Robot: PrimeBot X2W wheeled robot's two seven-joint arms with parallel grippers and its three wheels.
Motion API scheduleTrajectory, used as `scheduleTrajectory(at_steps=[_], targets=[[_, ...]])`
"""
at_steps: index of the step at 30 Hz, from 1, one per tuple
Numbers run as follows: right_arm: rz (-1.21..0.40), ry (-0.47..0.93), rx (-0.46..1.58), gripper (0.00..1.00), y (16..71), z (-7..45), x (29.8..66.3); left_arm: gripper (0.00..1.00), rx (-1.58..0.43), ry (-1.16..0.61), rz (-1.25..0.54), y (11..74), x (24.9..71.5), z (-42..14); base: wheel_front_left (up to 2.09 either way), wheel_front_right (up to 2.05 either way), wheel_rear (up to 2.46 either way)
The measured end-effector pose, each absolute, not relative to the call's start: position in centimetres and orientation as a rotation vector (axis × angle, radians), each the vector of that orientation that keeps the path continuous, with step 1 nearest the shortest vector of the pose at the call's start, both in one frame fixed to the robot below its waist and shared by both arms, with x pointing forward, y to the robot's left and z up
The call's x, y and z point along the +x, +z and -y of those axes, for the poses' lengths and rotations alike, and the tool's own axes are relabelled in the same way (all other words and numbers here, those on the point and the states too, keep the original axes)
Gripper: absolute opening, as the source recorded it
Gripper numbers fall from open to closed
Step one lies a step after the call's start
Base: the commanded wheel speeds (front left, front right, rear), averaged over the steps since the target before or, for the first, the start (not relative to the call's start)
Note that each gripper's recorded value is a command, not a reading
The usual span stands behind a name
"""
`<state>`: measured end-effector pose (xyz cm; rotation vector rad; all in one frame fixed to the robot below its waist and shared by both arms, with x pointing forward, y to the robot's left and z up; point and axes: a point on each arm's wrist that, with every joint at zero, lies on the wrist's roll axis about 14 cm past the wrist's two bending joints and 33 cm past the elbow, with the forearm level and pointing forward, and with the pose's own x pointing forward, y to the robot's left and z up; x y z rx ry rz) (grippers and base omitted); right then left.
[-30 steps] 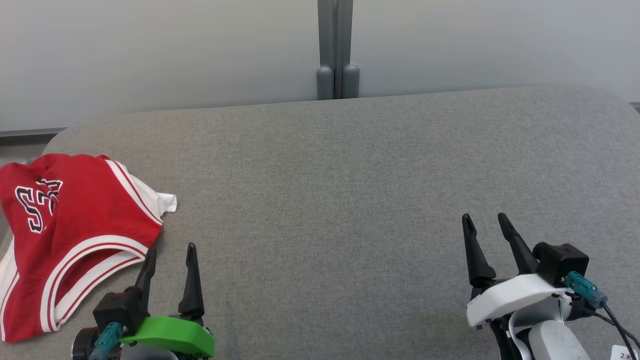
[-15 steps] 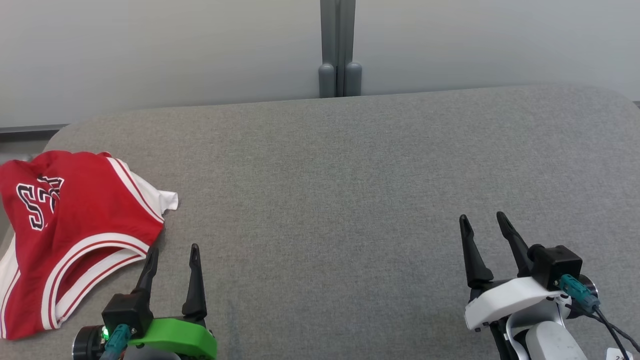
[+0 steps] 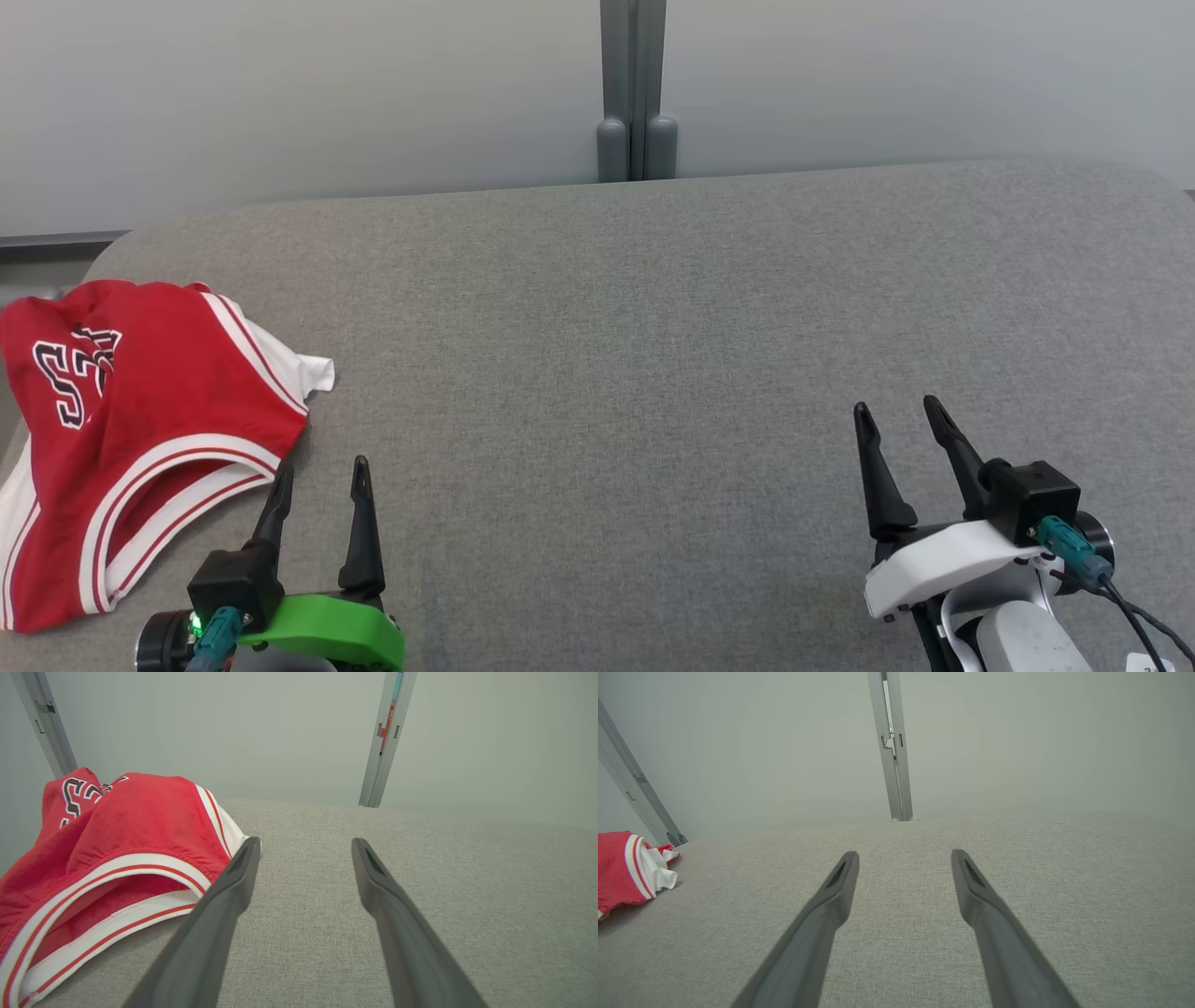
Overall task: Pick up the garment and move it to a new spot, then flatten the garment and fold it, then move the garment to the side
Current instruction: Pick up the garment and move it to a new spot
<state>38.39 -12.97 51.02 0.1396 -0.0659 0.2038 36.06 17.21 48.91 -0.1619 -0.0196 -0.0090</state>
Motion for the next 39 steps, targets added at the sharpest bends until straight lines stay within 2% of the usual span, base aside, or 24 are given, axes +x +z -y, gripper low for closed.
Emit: scheduleTrajectory(at_steps=[7, 15, 29, 39], targets=[[0.067, 0.232, 0.133, 1.00, 51.1, 12.0, 38.8, 1.00, -0.157, 0.020, 0.030, 49.2, 35.7, -18.1, 0.00, 0.00, 0.00], [0.063, 0.332, 0.133, 1.00, 51.1, 8.5, 39.7, 1.00, -0.144, 0.135, 0.050, 49.6, 33.7, -21.6, 0.00, 0.00, 0.00], [0.043, 0.593, 0.146, 1.00, 51.2, -0.9, 39.8, 1.00, -0.104, 0.405, 0.051, 49.6, 26.0, -29.5, 0.00, 0.00, 0.00], [0.043, 0.740, 0.145, 1.00, 51.6, -6.1, 39.4, 1.00, -0.109, 0.551, 0.057, 49.5, 21.8, -32.3, 0.00, 0.00, 0.00]])
